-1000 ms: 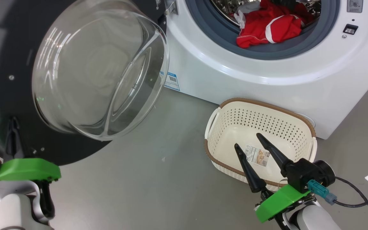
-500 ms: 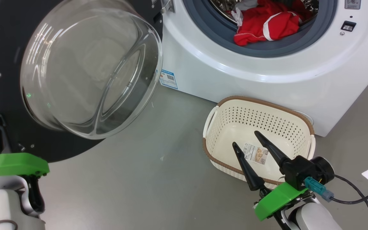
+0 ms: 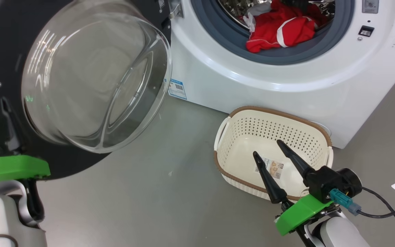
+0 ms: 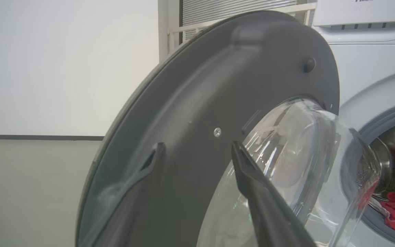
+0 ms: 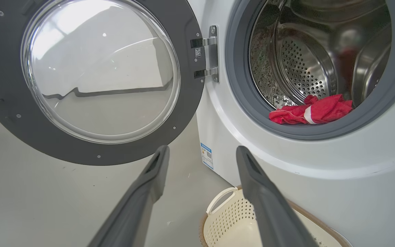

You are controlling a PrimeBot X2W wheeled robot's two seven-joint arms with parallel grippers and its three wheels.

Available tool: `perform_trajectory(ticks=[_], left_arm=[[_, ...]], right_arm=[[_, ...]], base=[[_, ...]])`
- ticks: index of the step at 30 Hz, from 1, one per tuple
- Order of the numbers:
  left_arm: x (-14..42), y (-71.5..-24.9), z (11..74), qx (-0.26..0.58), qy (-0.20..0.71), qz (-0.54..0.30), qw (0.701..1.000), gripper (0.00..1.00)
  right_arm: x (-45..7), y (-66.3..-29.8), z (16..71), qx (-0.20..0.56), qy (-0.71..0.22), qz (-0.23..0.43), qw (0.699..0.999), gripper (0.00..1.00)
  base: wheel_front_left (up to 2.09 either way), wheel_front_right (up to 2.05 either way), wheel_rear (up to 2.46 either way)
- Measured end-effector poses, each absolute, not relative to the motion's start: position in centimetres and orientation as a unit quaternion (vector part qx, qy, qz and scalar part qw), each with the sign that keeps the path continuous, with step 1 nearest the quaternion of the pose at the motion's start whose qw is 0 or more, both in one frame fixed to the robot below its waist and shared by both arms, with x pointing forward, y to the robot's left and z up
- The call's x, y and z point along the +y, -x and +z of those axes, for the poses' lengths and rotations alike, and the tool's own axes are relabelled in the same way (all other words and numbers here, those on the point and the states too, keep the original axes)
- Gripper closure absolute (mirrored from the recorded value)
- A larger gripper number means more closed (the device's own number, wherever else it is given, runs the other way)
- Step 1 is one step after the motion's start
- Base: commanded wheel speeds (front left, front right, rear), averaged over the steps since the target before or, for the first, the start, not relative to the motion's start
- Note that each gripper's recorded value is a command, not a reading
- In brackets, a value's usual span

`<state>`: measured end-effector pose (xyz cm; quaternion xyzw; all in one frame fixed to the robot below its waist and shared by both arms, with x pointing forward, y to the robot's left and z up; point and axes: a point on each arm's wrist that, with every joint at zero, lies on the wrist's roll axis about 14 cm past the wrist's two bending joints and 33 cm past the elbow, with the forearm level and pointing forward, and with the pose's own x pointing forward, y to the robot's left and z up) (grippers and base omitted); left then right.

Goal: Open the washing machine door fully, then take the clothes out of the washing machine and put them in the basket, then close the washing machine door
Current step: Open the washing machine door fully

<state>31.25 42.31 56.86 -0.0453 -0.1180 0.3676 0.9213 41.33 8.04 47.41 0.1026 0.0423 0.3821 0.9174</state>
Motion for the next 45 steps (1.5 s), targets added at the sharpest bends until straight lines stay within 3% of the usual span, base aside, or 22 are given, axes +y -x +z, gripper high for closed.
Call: perform_trajectory(ticks=[10, 28, 45], left_arm=[[35.5, -35.1, 61.5, -0.194, 0.041, 0.249, 0.948, 0.00], [22.2, -40.3, 59.3, -0.164, 0.115, 0.044, 0.979, 0.00], [16.0, -41.4, 55.6, -0.109, 0.101, -0.035, 0.988, 0.00]], right_arm=[[5.3, -41.9, 47.6, 0.031, -0.103, 0.344, 0.933, 0.00], [-3.7, -43.4, 48.9, 0.004, -0.112, 0.218, 0.969, 0.00], [-12.9, -42.9, 52.3, -0.059, -0.094, 0.098, 0.989, 0.00]], base=[[0.00, 0.00, 0.00], [0.00, 0.00, 0.00], [0.00, 0.00, 0.00]])
